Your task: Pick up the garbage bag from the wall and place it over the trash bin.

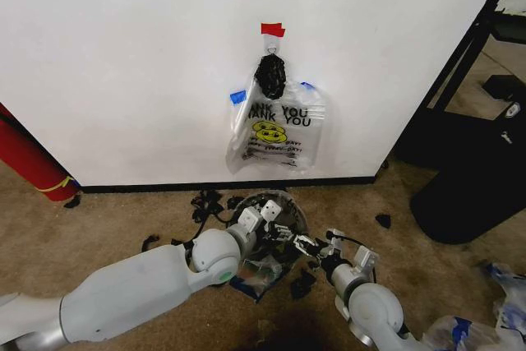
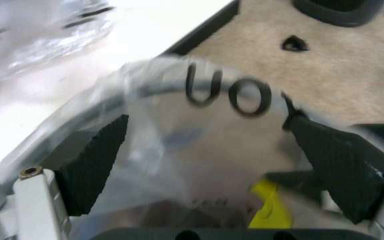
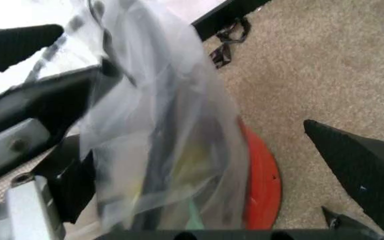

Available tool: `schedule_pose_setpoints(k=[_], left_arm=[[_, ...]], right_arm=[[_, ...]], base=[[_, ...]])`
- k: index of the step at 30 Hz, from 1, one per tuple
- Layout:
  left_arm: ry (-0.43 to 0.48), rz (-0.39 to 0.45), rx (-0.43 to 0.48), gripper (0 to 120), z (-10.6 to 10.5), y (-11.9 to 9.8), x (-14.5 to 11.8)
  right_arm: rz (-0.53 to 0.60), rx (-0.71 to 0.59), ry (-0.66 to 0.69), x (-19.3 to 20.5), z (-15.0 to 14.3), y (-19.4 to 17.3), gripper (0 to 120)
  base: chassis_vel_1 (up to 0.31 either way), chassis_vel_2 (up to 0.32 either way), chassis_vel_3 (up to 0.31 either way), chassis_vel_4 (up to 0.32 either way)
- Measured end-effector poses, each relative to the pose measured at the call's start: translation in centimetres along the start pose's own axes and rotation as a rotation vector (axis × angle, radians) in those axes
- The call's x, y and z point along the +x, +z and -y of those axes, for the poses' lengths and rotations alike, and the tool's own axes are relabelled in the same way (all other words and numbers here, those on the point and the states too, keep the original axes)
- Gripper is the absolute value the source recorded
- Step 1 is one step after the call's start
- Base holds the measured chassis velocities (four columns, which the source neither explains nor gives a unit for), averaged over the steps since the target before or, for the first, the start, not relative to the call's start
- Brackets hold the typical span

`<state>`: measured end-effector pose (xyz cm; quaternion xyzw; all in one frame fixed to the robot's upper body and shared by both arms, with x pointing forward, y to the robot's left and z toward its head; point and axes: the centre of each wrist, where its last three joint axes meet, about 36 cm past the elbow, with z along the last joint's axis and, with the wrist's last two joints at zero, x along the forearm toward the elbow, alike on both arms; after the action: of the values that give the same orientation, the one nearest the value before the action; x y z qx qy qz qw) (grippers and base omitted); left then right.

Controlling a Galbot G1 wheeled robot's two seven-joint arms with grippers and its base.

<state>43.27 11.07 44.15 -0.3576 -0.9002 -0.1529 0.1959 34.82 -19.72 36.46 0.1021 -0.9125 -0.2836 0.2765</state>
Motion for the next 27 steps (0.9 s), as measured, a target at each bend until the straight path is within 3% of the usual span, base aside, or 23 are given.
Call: schedule_pose_setpoints(k=[8,17,27], left_arm=[[0.033,0.001,-0.028,97,0.8,-1.1,-1.0],[0.015,-0.002,-0.024,97,0.0,-1.5,-1.7],[-0.034,0.033,-0.005,97,-2.5,-3.9,1.2]], right_arm=[[0.003,0.018,0.010,0.0,0.2,-0.1,100],[0.006,0.044,0.009,0.1,0.2,0.0,100],[0.007,0.044,-0.002,0.1,0.3,-0.3,100]], base=[[0.000,0.000,0.000,0.000],[0.000,0.000,0.000,0.000],[0.000,0.000,0.000,0.000]])
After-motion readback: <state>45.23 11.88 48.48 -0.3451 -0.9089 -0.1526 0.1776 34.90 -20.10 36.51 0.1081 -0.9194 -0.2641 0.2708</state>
